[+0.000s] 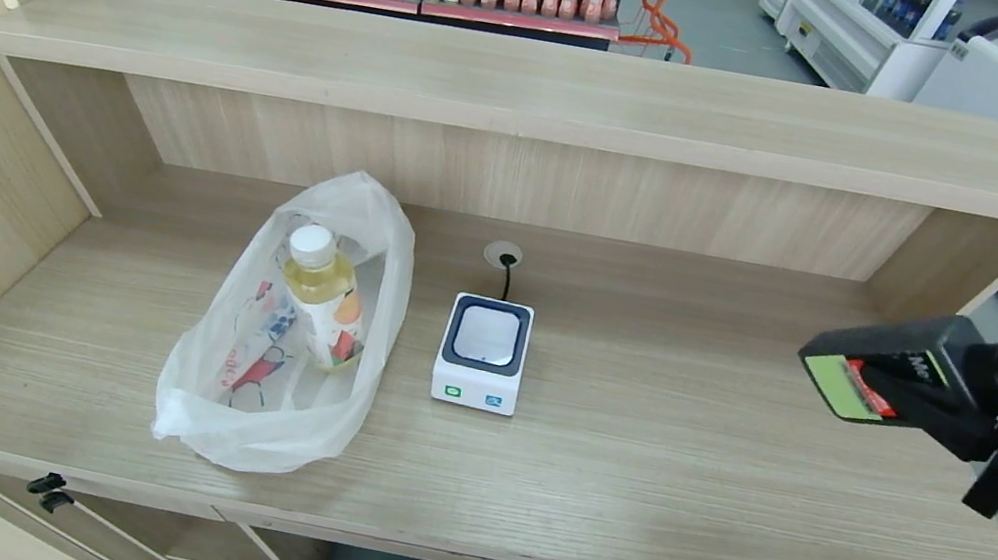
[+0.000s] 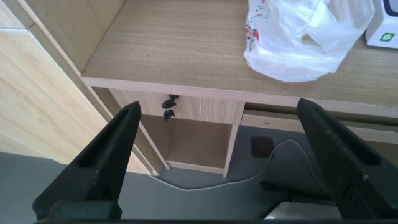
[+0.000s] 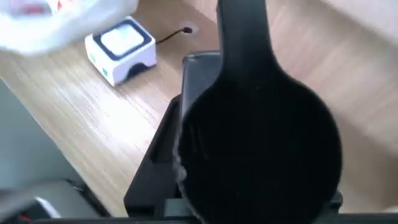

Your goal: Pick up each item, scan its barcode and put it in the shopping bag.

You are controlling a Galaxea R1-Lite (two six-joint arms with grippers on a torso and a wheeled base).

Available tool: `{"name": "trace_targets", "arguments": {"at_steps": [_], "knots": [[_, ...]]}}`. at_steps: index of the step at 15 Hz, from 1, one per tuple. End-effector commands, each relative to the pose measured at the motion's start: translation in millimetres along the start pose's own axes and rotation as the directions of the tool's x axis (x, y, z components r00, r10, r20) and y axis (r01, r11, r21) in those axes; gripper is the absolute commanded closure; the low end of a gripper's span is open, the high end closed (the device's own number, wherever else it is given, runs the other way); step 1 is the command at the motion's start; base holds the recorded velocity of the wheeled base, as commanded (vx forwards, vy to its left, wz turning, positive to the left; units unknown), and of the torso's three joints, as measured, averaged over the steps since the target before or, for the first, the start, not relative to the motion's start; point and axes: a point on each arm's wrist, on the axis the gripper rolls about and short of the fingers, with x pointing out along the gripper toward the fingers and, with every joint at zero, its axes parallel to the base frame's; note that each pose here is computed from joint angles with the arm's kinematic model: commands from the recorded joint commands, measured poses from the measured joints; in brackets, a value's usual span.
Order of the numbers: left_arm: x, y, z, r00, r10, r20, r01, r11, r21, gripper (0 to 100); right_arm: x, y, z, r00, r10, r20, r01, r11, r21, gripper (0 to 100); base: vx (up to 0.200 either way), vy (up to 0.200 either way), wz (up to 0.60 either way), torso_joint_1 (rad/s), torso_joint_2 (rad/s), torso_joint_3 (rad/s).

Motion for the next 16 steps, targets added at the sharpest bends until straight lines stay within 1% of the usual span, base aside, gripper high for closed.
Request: {"name": "trace_targets", "arguments": {"at_steps": [1, 2, 3, 4, 5, 6, 12, 16], "knots": [[0.0, 0.0, 0.0, 1.0, 0.001, 0.0, -0.001, 1.0, 0.0, 0, 38.6, 23.2, 19.3, 0.999, -0.041, -0.015, 0.043, 0.87, 0.492, 100, 0.0, 0.0, 0.0, 0.0, 0.0, 0.0], [0.0, 0.0, 0.0, 1.0, 0.001, 0.0, -0.001, 1.0, 0.0, 0, 48.6, 23.8, 28.4, 0.999, -0.04, 0.005, 0.028, 0.771, 0.636, 100, 0.0, 0.0, 0.0, 0.0, 0.0, 0.0], [0.0, 0.0, 0.0, 1.0, 0.001, 0.0, -0.001, 1.0, 0.0, 0, 58.5, 28.4, 32.5, 1.0, -0.012, 0.019, -0.006, 0.682, 0.731, 100, 0.0, 0.0, 0.0, 0.0, 0.0, 0.0], [0.0, 0.0, 0.0, 1.0, 0.001, 0.0, -0.001, 1.0, 0.0, 0, 61.2, 31.0, 30.7, 1.0, 0.004, 0.014, -0.014, 0.626, 0.78, 100, 0.0, 0.0, 0.0, 0.0, 0.0, 0.0], [0.0, 0.0, 0.0, 1.0, 0.001, 0.0, -0.001, 1.0, 0.0, 0, 64.4, 33.2, 28.1, 1.0, 0.016, 0.005, -0.013, 0.607, 0.794, 100, 0.0, 0.0, 0.0, 0.0, 0.0, 0.0], [0.0, 0.0, 0.0, 1.0, 0.001, 0.0, -0.001, 1.0, 0.0, 0, 68.5, 35.5, 23.0, 1.0, 0.029, -0.012, -0.008, 0.601, 0.799, 100, 0.0, 0.0, 0.0, 0.0, 0.0, 0.0], [0.0, 0.0, 0.0, 1.0, 0.001, 0.0, -0.001, 1.0, 0.0, 0, 72.0, 35.1, 21.5, 0.999, 0.033, -0.015, -0.008, 0.585, 0.811, 100, 0.0, 0.0, 0.0, 0.0, 0.0, 0.0], [0.0, 0.0, 0.0, 1.0, 0.001, 0.0, -0.001, 1.0, 0.0, 0, 74.9, 35.0, 19.5, 0.999, 0.036, -0.021, -0.004, 0.583, 0.812, 100, 0.0, 0.2, 0.0, 0.003, 0.0, 0.002]]}}
